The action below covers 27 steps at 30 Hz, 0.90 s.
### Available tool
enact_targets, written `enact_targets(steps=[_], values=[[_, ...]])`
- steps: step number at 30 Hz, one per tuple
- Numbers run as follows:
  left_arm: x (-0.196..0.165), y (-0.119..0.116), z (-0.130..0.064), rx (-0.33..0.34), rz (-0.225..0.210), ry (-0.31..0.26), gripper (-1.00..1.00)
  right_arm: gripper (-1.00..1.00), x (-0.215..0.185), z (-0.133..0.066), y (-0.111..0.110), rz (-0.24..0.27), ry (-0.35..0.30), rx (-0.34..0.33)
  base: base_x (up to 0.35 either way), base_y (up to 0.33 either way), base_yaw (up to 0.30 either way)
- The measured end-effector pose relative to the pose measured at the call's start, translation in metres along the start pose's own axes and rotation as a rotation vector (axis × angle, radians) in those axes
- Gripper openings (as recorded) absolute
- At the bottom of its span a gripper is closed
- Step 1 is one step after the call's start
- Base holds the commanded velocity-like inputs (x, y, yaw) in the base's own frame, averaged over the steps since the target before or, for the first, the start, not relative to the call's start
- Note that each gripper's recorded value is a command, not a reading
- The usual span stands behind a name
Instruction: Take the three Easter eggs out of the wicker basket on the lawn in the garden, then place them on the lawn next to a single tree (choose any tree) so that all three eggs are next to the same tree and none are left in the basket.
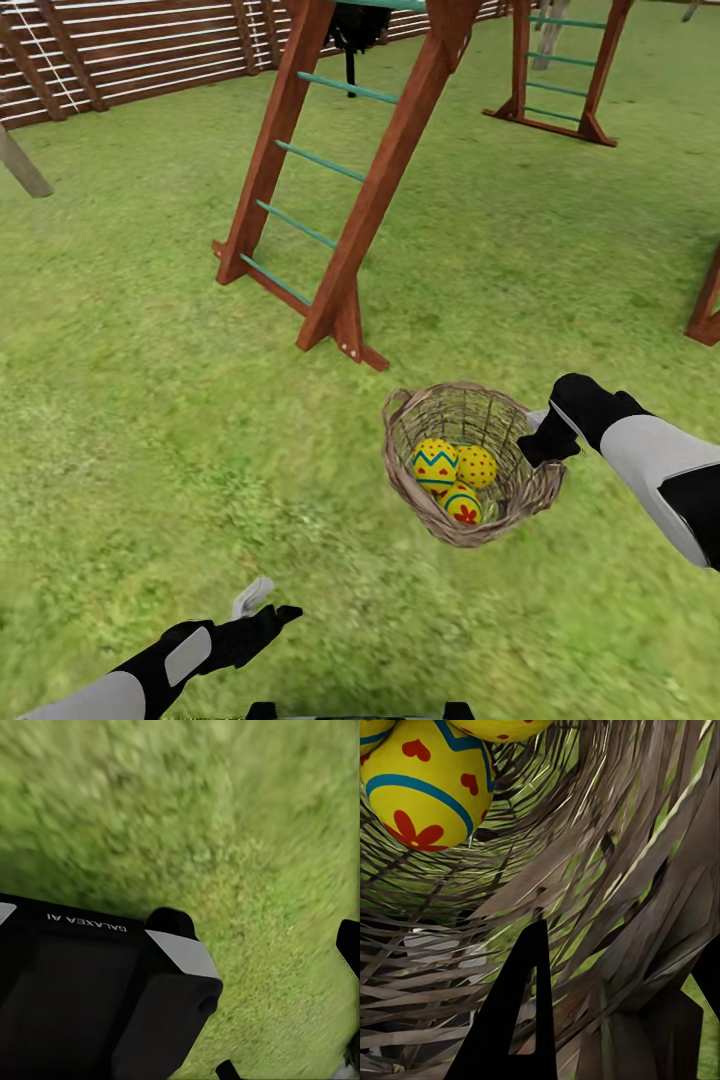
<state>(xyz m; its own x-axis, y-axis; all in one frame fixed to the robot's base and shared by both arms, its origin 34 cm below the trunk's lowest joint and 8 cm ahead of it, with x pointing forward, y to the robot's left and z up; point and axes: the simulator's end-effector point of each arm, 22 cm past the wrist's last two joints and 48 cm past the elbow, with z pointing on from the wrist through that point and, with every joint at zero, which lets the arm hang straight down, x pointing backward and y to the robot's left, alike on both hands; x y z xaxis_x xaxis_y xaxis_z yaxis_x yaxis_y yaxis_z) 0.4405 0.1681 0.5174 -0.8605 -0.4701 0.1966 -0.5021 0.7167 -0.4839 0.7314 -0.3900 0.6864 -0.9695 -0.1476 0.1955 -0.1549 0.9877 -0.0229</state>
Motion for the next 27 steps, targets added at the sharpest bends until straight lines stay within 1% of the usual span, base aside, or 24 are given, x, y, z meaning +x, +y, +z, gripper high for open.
enact_targets(steps=[24,27], values=[[0.0008,-0.0011,0.0006,0.002,0.0,0.001,1.0,-1.0,0.0001,0.0003,0.001,-0.001,0.001,-0.001,0.0,0.0,0.239],[0.0007,-0.001,0.0006,0.002,0.0,0.001,1.0,-1.0,0.0005,0.0005,-0.001,-0.007,0.003,0.008,0.0,0.154,0.239]])
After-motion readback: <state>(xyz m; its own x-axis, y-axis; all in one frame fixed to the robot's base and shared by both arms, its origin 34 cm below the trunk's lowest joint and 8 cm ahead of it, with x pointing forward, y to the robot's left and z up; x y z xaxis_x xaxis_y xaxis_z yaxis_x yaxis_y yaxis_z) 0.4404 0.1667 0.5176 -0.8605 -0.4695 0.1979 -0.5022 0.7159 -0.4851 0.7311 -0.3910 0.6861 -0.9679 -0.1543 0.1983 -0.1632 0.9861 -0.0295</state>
